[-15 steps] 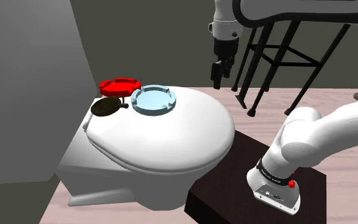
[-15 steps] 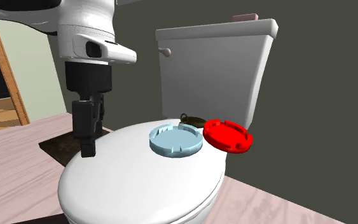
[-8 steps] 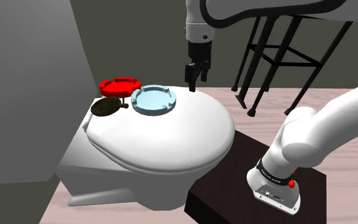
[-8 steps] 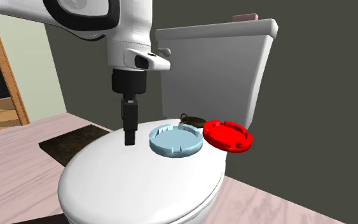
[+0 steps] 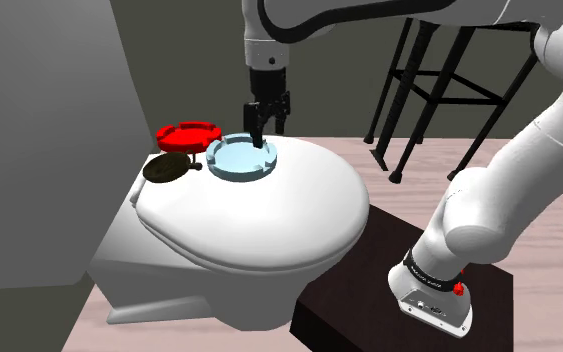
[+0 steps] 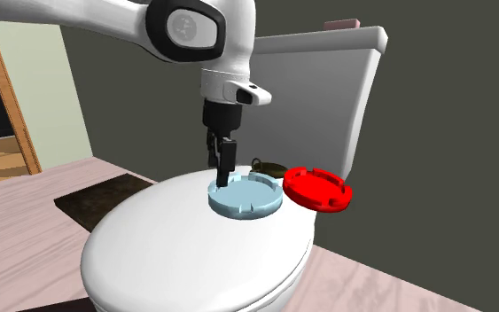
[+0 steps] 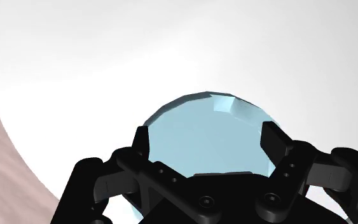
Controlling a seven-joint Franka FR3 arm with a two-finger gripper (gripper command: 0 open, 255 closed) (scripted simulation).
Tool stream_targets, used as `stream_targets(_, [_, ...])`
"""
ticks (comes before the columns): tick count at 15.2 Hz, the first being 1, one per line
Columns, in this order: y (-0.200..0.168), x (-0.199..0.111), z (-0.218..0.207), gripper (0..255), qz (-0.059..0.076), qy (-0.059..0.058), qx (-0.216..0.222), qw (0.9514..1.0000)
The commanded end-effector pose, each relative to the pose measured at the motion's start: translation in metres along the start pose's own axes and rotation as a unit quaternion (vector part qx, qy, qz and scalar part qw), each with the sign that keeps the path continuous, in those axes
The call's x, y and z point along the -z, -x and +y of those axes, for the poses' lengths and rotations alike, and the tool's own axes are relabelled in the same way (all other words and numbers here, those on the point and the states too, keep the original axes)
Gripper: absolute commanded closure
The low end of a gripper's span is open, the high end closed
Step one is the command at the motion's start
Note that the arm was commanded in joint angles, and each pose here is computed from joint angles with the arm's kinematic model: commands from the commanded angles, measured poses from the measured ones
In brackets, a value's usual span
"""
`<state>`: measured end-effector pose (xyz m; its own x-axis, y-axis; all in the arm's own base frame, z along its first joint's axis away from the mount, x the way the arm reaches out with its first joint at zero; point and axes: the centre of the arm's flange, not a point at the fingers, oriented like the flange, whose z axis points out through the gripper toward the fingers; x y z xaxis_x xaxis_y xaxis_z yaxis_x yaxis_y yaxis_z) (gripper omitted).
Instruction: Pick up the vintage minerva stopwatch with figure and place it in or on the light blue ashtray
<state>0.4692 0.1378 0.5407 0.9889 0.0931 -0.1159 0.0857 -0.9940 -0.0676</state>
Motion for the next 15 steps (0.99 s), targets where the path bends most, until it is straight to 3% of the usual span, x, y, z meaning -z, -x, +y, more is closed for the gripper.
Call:
stream_targets(1, [-0.025, -0.003, -0.015, 0, 0.0, -0.011, 0.003, 0.9999])
stream_targets(13, [-0.149, -0.008, -0.095, 0, -0.002, -0.074, 0.02, 0.997])
stream_targets(15, [-0.149, -0.018, -0.096, 0, -0.002, -0.074, 0.02, 0.997])
